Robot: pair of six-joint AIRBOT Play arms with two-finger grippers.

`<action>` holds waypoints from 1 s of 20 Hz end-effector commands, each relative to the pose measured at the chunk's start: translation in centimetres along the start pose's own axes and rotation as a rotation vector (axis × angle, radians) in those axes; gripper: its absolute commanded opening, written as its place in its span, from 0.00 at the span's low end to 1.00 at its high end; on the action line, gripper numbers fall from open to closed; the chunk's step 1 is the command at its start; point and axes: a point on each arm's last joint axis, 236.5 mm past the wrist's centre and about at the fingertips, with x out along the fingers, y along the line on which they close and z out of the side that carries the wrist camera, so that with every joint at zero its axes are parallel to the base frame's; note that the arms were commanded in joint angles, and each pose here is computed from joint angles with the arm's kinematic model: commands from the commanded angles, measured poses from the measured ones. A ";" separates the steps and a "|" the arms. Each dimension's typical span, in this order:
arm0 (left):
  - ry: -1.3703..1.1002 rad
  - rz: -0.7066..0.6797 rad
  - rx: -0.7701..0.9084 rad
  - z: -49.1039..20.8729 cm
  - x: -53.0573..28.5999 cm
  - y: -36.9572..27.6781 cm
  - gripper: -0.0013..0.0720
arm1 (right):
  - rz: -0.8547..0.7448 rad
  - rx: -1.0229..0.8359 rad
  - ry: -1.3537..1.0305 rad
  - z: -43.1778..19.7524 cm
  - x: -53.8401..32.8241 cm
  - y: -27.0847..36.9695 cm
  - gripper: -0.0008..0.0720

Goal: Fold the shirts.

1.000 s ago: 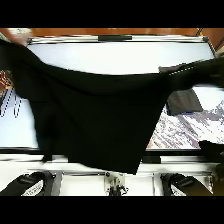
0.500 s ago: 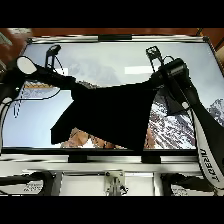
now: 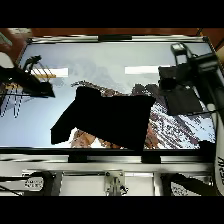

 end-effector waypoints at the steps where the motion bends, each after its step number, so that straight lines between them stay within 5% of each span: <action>1: 0.090 -0.110 -0.214 -7.3 0.8 2.7 0.79 | 0.309 0.157 0.270 -8.6 -0.3 0.9 0.83; 3: 0.108 -0.137 -0.321 -11.7 3.7 3.8 0.93 | 0.421 0.222 0.316 -11.1 0.5 1.8 0.91; 12: 0.115 -0.164 -0.337 -16.4 10.7 5.1 0.77 | 0.470 0.210 0.288 -11.2 2.1 4.5 0.91; 20: 0.072 -0.158 -0.276 -13.9 13.3 3.7 0.76 | 0.469 0.202 0.286 -11.1 2.1 4.7 0.91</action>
